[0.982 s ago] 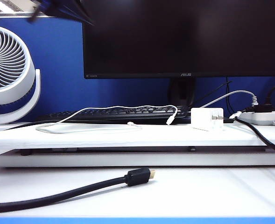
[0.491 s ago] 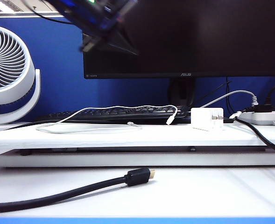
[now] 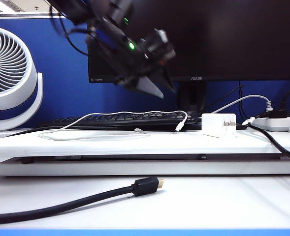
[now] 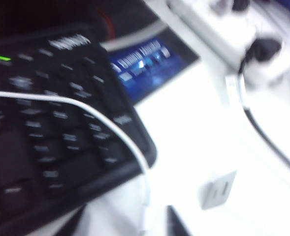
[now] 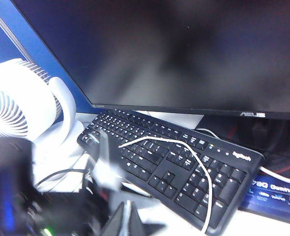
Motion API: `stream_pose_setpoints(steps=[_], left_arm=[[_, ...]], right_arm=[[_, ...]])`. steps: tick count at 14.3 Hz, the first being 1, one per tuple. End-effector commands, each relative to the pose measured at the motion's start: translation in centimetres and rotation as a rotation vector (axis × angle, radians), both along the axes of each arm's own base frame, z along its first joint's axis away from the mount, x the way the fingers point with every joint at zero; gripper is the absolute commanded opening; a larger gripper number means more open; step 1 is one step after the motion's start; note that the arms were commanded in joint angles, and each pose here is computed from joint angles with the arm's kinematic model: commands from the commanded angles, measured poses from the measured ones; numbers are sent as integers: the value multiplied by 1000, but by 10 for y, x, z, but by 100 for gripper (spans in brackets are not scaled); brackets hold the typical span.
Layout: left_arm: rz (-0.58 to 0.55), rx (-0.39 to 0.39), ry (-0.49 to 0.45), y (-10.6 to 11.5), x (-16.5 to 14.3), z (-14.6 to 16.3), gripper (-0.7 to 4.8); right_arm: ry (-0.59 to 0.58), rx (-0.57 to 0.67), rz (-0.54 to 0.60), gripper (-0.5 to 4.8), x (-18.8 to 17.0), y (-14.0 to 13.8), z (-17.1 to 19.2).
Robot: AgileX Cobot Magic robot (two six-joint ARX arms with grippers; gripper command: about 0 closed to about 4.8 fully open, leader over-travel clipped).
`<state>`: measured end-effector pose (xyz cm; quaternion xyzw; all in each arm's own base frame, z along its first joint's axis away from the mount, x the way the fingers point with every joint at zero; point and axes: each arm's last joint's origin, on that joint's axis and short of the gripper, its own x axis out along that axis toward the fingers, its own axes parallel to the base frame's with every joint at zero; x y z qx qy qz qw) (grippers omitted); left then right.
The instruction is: Pick up the Type-C charging cable and the charging base, insert one end of the Type-C charger into the corresponding slot on the base, and finally place the plugged-in charger back on the table.
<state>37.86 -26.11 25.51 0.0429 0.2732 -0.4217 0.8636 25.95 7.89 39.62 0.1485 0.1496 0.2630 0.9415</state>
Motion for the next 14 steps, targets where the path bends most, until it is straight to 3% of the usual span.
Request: stream_pose_setpoints(steps=[1,3,5,14], left_arm=[[-22,117,-71,-25,-8,-13,193],[-37,163,-49,-40,-6,-22,192],[24,203,-67,-42,-1,-23,192],[17,221,-29,-43,0,-34,191]], right_arm=[[12,0,4,-1,-1,0,0],[26,-4,3,-1,-1,0,-1],[32,-5,4,-1,-1,0,-2],[39,-7,3,-1,-1,0,-2]])
